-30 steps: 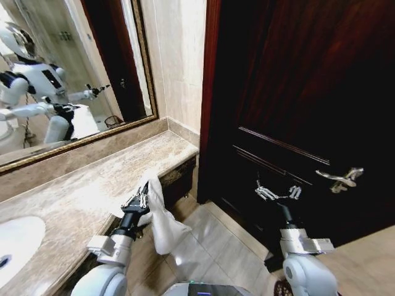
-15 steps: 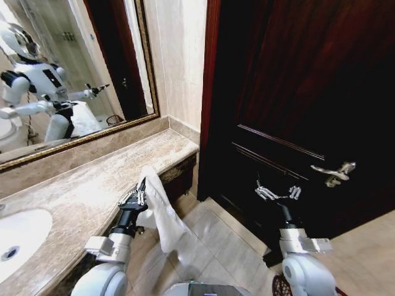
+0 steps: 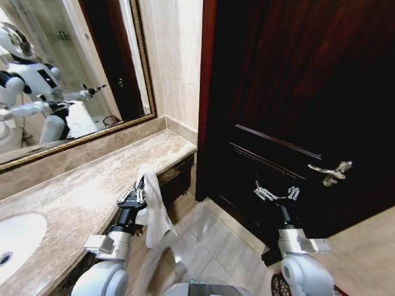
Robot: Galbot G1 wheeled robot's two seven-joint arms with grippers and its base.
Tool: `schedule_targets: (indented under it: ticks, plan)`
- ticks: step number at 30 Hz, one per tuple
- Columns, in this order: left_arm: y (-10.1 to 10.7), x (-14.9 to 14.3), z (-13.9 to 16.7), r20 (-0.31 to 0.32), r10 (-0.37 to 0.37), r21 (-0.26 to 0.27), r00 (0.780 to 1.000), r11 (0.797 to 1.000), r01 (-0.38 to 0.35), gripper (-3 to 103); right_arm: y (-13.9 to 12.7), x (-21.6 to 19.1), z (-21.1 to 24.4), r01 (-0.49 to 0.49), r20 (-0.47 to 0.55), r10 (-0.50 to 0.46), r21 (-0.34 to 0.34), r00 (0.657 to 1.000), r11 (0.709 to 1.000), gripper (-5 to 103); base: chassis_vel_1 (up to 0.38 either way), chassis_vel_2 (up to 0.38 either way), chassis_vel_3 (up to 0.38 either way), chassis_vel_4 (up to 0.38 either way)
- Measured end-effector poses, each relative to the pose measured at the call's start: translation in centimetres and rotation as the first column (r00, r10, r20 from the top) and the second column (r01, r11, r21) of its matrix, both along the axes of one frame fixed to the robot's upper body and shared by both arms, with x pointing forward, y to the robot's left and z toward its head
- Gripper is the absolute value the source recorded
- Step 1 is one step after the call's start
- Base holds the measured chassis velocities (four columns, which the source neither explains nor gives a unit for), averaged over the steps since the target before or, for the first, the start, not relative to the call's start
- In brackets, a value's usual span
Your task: Discard the used towel into the hamper.
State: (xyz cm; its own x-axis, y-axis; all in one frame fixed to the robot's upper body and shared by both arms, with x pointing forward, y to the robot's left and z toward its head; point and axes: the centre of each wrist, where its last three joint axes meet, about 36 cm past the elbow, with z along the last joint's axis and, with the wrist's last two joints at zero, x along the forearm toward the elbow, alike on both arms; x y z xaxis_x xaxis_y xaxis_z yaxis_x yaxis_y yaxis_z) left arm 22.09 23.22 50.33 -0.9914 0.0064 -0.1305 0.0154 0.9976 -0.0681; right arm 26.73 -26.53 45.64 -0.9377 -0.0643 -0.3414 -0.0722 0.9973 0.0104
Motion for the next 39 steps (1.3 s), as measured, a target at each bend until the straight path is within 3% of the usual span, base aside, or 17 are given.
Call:
schedule_targets:
  ticks: [39]
  plan:
    - [-0.24, 0.02, -0.35, -0.009, 0.006, -0.005, 1.000, 1.000, -0.006, 3, 0.10, -0.08, -0.20, 0.011, -0.005, -0.011, -0.014, 1.000, 1.000, 100, -0.110, -0.113, -0.114, -0.117]
